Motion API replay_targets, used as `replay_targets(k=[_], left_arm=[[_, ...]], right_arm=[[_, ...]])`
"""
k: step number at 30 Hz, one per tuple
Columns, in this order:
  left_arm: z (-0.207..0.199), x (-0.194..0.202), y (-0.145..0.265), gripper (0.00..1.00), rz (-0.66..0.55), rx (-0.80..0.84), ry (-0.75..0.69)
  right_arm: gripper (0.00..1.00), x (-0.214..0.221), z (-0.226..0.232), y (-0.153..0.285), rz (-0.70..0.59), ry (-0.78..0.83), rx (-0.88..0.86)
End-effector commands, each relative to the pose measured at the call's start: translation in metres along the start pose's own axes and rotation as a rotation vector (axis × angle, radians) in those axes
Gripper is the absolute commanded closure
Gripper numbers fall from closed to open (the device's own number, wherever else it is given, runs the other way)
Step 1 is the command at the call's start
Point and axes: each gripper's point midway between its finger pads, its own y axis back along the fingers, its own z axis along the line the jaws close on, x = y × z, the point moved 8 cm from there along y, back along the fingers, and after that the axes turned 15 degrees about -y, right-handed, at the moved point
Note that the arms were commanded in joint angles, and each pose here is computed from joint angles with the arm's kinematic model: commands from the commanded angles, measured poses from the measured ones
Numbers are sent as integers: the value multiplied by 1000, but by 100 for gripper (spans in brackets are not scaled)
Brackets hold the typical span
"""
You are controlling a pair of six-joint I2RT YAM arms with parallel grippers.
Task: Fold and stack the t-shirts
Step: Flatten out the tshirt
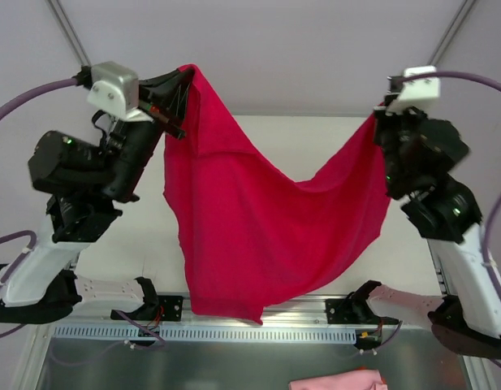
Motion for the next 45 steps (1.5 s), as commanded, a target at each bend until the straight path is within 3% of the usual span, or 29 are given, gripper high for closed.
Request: replay_targets(k=[1,7,13,18,22,31,37,45], left_arm=[[22,32,-25,100,76,-107,19],[42,124,-69,100,257,-147,15],[63,260,-116,100,492,-205,72],[62,326,-136,100,584,-234,60],[62,380,-147,100,667,-246,58],[67,439,-159,100,720,-271,35],[95,467,-158,100,728,-331,55],[125,504,-153,100,740,-368,106]], right_arm=[[99,42,28,-50,123,-14,-32],[99,91,37,-114,243,16,21],[99,137,49,-170,330,51,75],[99,181,60,-211,403,127,99],[99,203,57,-236,414,76,95],[99,247,50,-285,422,115,137],[99,265,26,-324,387,66,173],[99,283,29,-358,343,66,130]])
